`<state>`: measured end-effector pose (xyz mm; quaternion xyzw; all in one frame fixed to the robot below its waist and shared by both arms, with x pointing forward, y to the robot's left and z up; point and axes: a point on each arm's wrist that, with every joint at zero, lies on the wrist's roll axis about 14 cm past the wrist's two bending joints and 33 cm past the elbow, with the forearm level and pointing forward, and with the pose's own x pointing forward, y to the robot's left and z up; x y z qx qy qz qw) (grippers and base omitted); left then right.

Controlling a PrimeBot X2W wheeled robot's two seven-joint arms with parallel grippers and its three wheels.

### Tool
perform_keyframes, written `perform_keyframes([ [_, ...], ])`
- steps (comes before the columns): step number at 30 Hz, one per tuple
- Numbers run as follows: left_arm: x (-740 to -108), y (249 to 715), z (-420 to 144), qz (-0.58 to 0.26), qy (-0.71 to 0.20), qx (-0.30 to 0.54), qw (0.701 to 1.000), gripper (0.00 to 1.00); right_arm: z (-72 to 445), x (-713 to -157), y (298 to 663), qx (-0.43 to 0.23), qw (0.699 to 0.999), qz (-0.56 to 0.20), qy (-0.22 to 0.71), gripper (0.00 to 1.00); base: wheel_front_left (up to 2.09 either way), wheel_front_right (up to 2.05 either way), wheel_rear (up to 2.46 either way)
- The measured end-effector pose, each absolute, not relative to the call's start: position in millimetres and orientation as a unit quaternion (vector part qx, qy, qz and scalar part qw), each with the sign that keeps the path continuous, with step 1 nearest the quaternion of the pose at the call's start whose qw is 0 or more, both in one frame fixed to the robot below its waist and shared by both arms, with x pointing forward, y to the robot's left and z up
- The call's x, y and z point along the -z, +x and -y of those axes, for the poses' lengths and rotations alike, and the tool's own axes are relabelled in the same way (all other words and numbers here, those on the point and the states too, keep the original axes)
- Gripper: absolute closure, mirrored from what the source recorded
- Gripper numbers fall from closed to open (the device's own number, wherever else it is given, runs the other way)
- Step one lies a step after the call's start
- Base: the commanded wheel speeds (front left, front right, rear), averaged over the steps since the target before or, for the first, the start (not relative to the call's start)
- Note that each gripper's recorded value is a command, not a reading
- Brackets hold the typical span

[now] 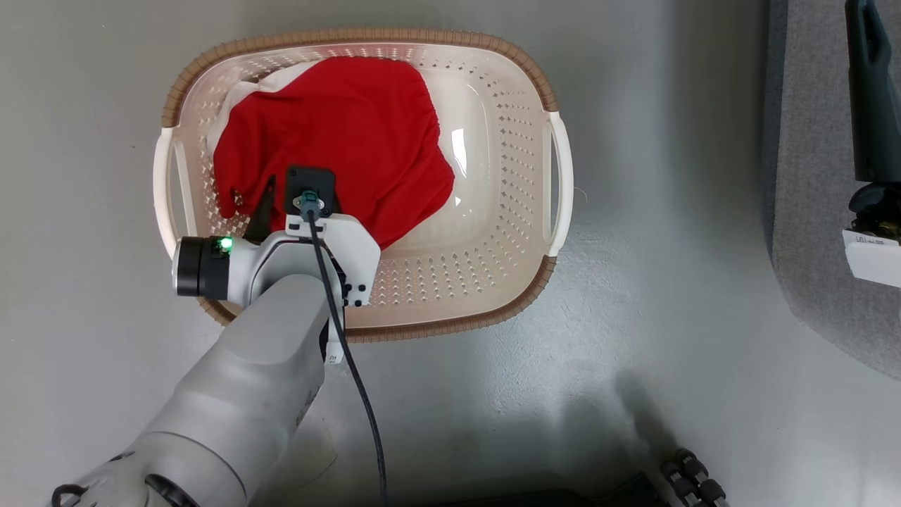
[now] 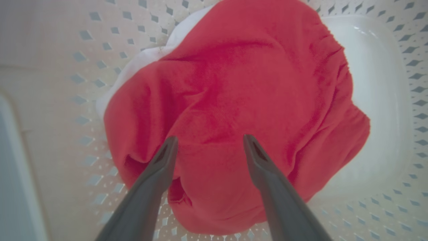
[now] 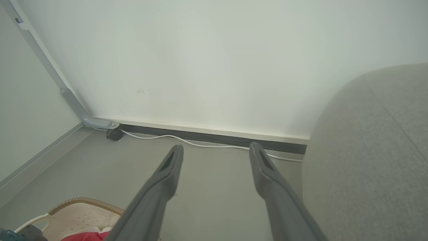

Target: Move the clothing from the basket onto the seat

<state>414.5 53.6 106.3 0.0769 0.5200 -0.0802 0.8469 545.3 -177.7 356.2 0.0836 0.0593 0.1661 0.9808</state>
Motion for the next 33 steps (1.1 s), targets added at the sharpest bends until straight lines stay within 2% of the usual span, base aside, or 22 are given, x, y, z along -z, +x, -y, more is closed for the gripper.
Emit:
perform_keyframes([
  [11, -94, 407, -60, -0.567, 0.130, 0.089, 0.808, 0.00, 180, -354, 545, -0.164, 0.981, -0.061, 0.085, 0.00, 0.00, 0.00, 0.00],
  [27, -77, 402, -63, -0.598, 0.219, 0.162, 0.754, 0.00, 184, -341, 543, -0.158, 0.981, -0.074, 0.086, 0.00, 0.00, 0.00, 0.00],
  [28, -76, 401, -64, -0.598, 0.226, 0.165, 0.751, 0.07, 184, -341, 542, -0.158, 0.981, -0.075, 0.086, 0.00, 0.00, 0.00, 0.00],
  [29, -75, 401, -65, -0.598, 0.234, 0.170, 0.748, 0.46, 184, -341, 542, -0.157, 0.981, -0.075, 0.087, 0.00, 0.00, 0.00, 0.00],
  [30, -74, 400, -65, -0.599, 0.239, 0.174, 0.744, 0.97, 185, -340, 542, -0.157, 0.981, -0.076, 0.086, 0.00, 0.00, 0.00, 0.00],
  [31, -74, 401, -64, -0.597, 0.242, 0.178, 0.744, 1.00, 185, -340, 542, -0.157, 0.981, -0.076, 0.086, 0.00, 0.00, 0.00, 0.00],
  [33, -74, 405, -63, -0.595, 0.249, 0.182, 0.742, 1.00, 185, -340, 543, -0.156, 0.981, -0.075, 0.086, 0.00, 0.00, 0.00, 0.00],
])
